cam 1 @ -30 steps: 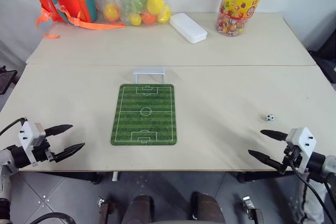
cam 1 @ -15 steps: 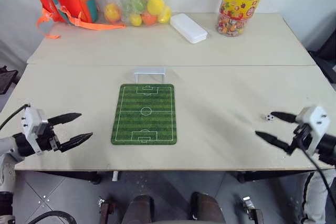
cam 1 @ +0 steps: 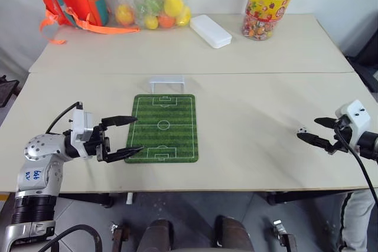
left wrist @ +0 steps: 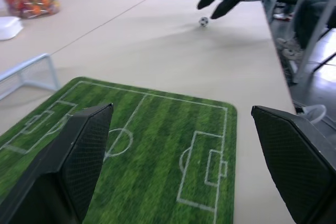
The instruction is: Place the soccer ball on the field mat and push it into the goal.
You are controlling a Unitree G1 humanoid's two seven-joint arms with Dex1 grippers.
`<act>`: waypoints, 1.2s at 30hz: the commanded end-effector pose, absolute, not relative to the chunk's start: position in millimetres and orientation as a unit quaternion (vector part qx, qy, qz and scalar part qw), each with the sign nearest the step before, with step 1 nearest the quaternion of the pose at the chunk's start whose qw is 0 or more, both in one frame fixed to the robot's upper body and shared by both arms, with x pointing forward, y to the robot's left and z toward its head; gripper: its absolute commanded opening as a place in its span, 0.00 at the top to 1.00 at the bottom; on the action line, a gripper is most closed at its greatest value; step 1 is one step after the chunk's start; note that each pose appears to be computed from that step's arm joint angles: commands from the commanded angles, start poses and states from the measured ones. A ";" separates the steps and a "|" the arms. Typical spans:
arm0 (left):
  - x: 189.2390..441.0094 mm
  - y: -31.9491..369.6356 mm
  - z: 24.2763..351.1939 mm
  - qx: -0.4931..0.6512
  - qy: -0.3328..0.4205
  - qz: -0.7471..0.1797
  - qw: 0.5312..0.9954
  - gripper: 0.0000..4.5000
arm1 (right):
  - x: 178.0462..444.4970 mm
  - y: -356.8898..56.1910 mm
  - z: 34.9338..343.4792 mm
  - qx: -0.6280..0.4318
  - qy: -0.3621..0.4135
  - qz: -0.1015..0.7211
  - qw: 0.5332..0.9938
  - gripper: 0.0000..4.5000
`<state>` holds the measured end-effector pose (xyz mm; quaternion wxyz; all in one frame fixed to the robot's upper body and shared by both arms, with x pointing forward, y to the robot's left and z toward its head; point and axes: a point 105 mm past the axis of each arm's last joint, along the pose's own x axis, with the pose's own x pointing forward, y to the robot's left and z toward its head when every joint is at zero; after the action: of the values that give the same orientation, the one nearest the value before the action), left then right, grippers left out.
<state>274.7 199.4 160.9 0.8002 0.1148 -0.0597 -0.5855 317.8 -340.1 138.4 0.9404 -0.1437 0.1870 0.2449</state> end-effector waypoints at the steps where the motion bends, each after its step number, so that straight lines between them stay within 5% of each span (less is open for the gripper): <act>1: 268.6 198.3 164.5 0.128 -0.063 -0.593 0.792 0.00 | 323.0 -341.4 132.3 -0.148 0.188 0.245 0.939 0.01; 15: 270.5 200.4 171.6 0.133 -0.066 -0.586 0.797 0.00 | 340.5 -327.1 118.6 -0.125 0.168 0.263 0.942 0.01; 18: 272.1 200.3 172.2 0.135 -0.067 -0.583 0.798 0.00 | 341.4 -330.4 104.4 -0.119 0.208 0.248 0.939 0.12; 28: 276.3 209.2 173.3 0.147 -0.070 -0.562 0.811 0.00 | 347.5 -323.7 124.5 -0.117 0.151 0.252 0.949 0.81; 34: 275.7 213.4 170.6 0.149 -0.074 -0.552 0.817 0.00 | 350.4 -288.0 158.1 -0.151 0.094 0.297 0.938 0.81; 36: 271.9 219.7 164.9 0.136 -0.075 -0.543 0.825 0.00 | 353.0 -238.2 179.3 -0.159 0.069 0.348 0.922 0.81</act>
<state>274.6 211.7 161.5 0.8184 0.1344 -0.0628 -0.5552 353.1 -272.4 153.7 0.9329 -0.1486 0.1088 0.3094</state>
